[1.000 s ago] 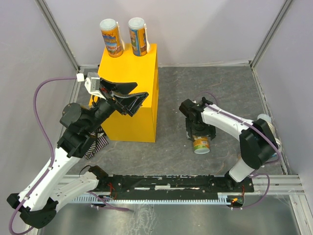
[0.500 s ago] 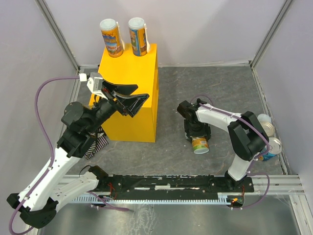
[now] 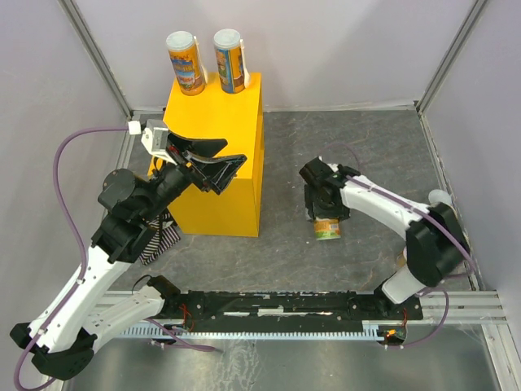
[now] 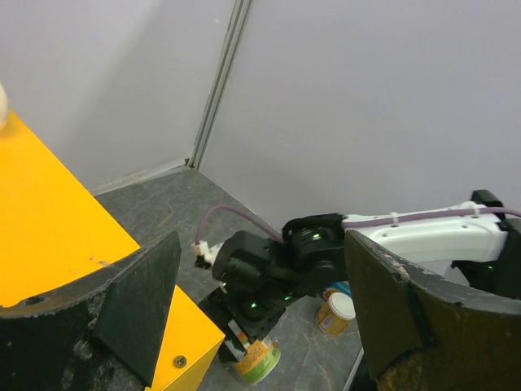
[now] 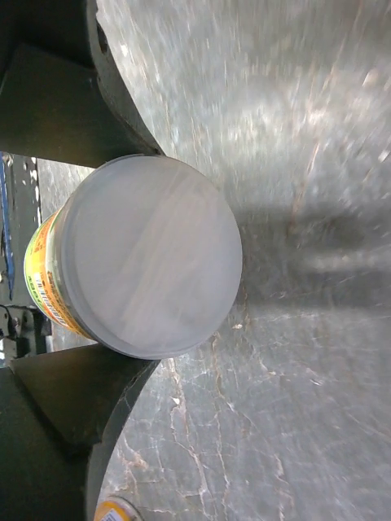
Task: Place and organize the canned foods onto the counter
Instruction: Pick up the canned food from the center of the board.
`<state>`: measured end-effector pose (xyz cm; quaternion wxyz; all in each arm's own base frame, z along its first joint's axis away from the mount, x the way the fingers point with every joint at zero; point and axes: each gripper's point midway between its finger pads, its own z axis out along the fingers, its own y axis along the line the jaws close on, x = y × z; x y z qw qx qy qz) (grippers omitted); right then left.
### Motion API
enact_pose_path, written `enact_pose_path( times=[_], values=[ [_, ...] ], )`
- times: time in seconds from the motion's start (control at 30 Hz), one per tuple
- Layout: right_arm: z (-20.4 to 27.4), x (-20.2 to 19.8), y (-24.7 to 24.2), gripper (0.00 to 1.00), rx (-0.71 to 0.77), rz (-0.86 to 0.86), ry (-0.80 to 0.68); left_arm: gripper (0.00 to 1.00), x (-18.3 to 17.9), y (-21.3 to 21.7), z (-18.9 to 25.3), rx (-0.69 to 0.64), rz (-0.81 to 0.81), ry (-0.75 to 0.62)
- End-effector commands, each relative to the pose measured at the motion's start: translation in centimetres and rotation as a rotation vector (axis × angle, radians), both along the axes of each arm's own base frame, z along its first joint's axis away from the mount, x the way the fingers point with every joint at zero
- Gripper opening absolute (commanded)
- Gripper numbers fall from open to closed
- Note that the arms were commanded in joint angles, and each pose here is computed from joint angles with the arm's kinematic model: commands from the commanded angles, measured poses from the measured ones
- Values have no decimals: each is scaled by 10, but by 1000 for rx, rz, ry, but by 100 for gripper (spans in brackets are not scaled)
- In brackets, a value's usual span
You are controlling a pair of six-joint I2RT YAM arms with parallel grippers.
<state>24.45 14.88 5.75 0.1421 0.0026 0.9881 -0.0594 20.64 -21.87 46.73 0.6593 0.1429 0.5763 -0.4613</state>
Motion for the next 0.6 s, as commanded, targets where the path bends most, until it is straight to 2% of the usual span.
enact_pose_path(
  times=[0.0,0.27,0.57],
  values=[
    [64,33,8,1,107,8,-264,88,-5,11,26,-26,39,-78],
    [144,50,7,1,195,-5,-499,88,-5,13,32,-54,46,-83],
    [270,71,23,1,379,36,-812,88,1,14,33,-86,65,-47]
  ],
)
